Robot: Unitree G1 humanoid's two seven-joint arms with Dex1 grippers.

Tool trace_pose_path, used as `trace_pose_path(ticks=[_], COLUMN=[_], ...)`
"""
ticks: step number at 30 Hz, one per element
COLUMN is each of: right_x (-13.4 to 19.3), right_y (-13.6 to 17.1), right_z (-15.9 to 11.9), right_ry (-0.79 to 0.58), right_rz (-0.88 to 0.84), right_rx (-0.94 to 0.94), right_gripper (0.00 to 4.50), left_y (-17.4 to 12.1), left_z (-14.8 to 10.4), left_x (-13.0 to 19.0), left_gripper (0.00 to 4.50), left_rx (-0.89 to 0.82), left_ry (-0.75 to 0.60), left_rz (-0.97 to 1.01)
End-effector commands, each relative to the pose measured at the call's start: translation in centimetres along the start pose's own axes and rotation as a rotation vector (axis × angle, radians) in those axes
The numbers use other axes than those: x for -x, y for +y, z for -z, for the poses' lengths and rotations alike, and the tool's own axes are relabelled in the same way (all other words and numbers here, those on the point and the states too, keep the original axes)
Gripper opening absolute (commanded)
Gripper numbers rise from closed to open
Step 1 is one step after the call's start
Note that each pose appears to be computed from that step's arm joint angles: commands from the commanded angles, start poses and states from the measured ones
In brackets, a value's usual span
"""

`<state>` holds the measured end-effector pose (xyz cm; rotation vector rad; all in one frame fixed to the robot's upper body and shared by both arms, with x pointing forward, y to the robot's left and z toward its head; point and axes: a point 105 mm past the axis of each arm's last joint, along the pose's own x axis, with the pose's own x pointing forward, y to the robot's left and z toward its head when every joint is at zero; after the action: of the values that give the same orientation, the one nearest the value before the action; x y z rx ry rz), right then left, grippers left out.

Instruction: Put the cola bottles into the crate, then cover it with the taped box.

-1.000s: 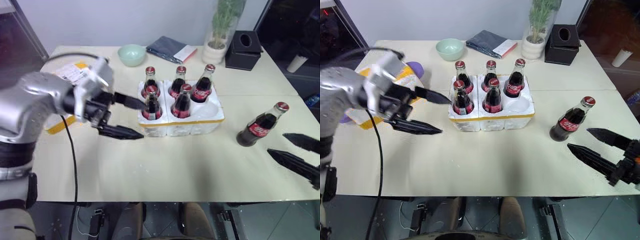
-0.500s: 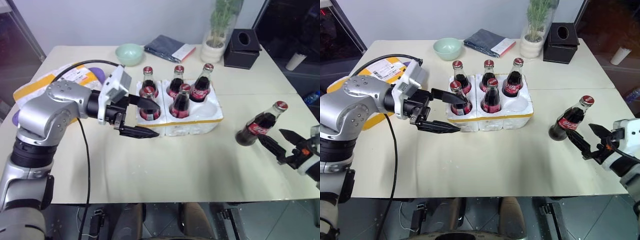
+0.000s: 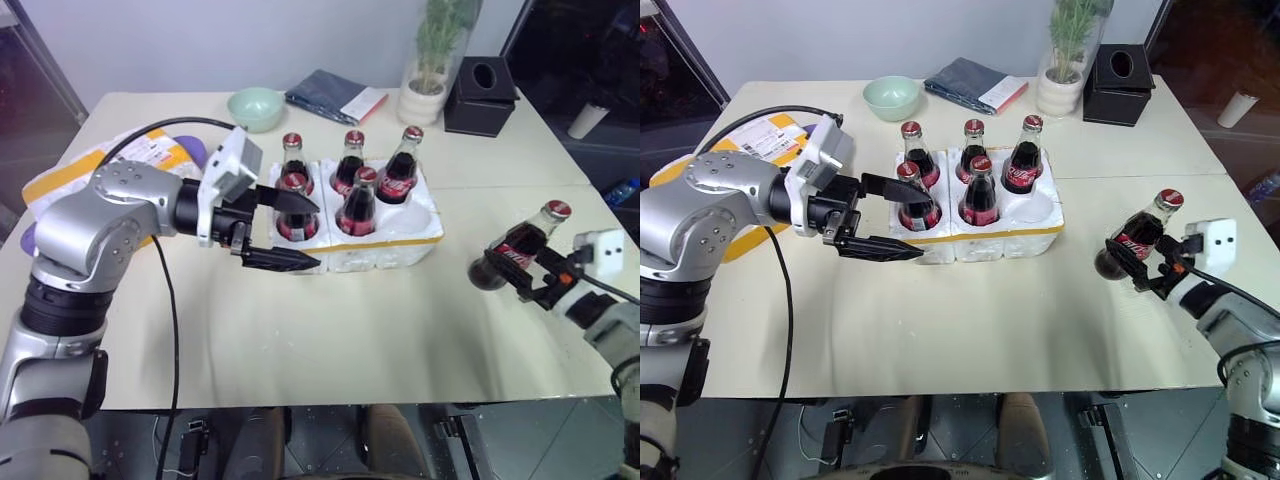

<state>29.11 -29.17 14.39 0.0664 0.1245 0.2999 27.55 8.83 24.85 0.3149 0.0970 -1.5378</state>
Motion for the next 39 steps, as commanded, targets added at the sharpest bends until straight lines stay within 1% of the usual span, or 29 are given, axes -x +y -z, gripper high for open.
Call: trace_pose_path(ticks=[1,3,5,6,7,8,10,12,14,16,17,18,20,21,23,25,28,32,34,39], right_x=[-0.6,-0.8,-0.9,-0.9,-0.7,-0.5,-0.1,0.4,0.8,1.0,0.9,0.9,0.0,-0.8,-2.0,-3.2,-5.4,-6.9,-7.7,-9.7], right_y=[0.0,0.1,0.1,0.2,0.4,0.5,0.8,2.0,2.8,4.4,5.7,6.5,8.2,9.2,10.5,11.4,12.5,13.6,13.7,12.7], right_z=[-0.9,-0.9,-1.3,-1.5,-1.9,-2.2,-3.1,-6.6,-8.7,-11.9,-13.9,-15.2,-16.9,-17.1,-17.3,-16.7,-14.3,-11.5,-10.2,-8.2], right_ry=[-0.050,-0.058,-0.078,-0.086,-0.091,-0.093,-0.111,-0.188,-0.233,-0.303,-0.348,-0.372,-0.391,-0.381,-0.360,-0.326,-0.231,-0.141,-0.099,-0.035], right_rz=[-0.007,-0.018,-0.023,-0.028,-0.031,-0.032,-0.046,-0.103,-0.145,-0.235,-0.298,-0.338,-0.413,-0.451,-0.500,-0.533,-0.566,-0.597,-0.581,-0.503], right_rx=[-0.001,-0.003,-0.013,-0.016,0.001,0.015,0.037,0.063,0.071,0.072,0.069,0.066,0.052,0.054,0.059,0.063,0.076,0.124,0.164,0.247], right_gripper=[4.50,4.50,3.97,3.63,3.14,2.84,2.87,2.87,2.87,2.87,2.87,2.87,2.87,2.87,2.87,2.87,2.87,2.87,2.87,2.87], left_y=[0.1,0.2,0.2,0.2,0.3,0.4,0.5,0.9,1.0,1.1,1.2,1.2,1.2,1.2,1.2,1.2,1.2,1.2,1.1,1.1], left_z=[-1.3,-1.3,-1.2,-1.2,-1.2,-1.2,-1.3,-1.4,-1.5,-1.6,-1.5,-1.4,-1.2,-1.1,-1.0,-1.0,-1.1,-1.0,-1.0,-1.0], left_x=[0.4,0.4,0.4,0.4,0.5,0.6,0.7,1.1,1.3,1.6,1.8,1.9,2.1,2.1,2.2,2.2,2.4,2.6,2.7,2.8], left_gripper=[4.42,4.42,4.50,4.50,4.50,4.50,4.50,4.50,4.50,4.50,4.50,4.50,4.50,4.50,4.50,4.50,4.50,4.50,4.50,4.50], left_rx=[-0.062,-0.062,-0.061,-0.061,-0.056,-0.053,-0.045,-0.035,-0.028,-0.016,-0.014,-0.014,-0.011,-0.011,-0.013,-0.017,-0.021,-0.025,-0.025,-0.023], left_ry=[-0.021,-0.022,-0.021,-0.020,-0.023,-0.025,-0.031,-0.047,-0.059,-0.074,-0.075,-0.074,-0.071,-0.069,-0.067,-0.067,-0.066,-0.059,-0.057,-0.059], left_rz=[-0.019,-0.023,-0.024,-0.025,-0.031,-0.035,-0.048,-0.081,-0.102,-0.124,-0.140,-0.150,-0.166,-0.173,-0.181,-0.190,-0.203,-0.217,-0.221,-0.230])
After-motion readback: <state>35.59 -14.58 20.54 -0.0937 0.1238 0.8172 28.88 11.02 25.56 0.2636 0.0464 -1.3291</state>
